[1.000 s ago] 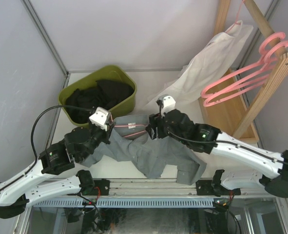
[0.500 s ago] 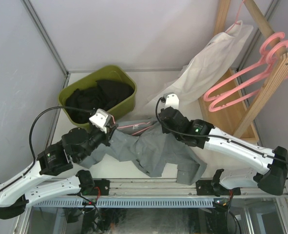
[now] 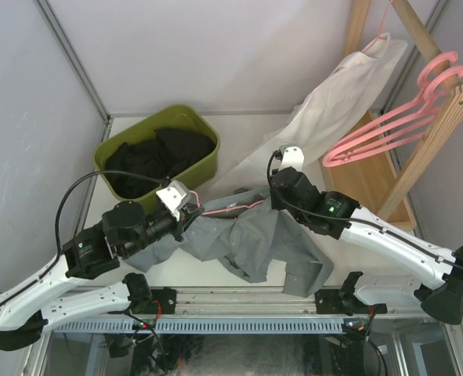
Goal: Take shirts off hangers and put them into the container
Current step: Remove the shirt from the hanger, then place the hanger at the clothesline.
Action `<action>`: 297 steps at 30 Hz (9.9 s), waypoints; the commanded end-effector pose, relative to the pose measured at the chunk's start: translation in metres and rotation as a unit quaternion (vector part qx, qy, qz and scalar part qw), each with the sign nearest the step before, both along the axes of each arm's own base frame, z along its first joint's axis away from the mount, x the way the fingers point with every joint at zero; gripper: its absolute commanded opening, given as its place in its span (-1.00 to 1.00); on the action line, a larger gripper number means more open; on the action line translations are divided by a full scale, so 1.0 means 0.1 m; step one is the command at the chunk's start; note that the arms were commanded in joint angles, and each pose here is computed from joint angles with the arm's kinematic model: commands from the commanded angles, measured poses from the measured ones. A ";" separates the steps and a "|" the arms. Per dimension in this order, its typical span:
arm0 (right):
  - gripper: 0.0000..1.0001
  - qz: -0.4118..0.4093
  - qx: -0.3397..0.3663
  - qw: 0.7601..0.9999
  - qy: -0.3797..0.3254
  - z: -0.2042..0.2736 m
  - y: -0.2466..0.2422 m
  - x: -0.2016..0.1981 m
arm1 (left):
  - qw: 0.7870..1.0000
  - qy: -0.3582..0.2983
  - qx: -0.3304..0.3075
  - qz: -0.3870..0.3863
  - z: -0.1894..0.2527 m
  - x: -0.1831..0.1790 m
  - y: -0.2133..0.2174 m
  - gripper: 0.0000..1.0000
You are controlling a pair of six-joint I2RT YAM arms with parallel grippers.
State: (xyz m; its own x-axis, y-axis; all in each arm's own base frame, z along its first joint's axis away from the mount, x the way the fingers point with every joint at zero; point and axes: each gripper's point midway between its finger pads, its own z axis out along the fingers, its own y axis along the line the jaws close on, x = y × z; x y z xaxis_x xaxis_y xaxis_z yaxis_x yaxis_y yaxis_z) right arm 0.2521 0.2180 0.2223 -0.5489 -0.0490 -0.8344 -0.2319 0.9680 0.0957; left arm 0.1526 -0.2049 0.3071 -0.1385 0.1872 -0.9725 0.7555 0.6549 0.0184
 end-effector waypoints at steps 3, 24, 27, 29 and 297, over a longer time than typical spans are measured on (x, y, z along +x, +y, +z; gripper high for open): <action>-0.96 -0.001 -0.049 0.999 -0.010 -0.04 -0.15 0.06 | 0.993 -0.058 -0.101 -0.002 0.68 -0.05 0.09 -0.99; -0.95 0.037 -0.009 0.997 0.061 -0.38 -0.04 -0.17 | 0.970 -0.071 -0.202 0.119 0.78 0.14 0.49 -0.99; -0.93 0.045 0.020 0.997 0.063 -0.37 0.04 -0.19 | 0.974 -0.071 -0.202 0.079 0.80 0.06 0.37 -0.99; -0.89 0.040 0.039 0.997 0.053 -0.30 0.06 -0.18 | 0.973 -0.071 -0.205 0.076 0.80 0.06 0.35 -0.99; 0.40 0.355 0.164 0.900 -0.192 0.48 -0.24 -1.53 | 0.939 -0.077 -0.224 -0.250 2.28 1.20 -2.56 -0.99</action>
State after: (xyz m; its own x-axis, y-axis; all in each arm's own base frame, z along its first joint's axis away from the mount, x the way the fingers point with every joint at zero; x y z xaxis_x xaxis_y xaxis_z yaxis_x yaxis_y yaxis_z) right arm 0.0954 0.1988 0.2674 -0.1366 -0.0137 -0.9905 -0.8764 0.4677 0.1144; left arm 0.2887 -0.4684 0.5174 0.0155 -0.2279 -0.9736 0.9684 0.2456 -0.0420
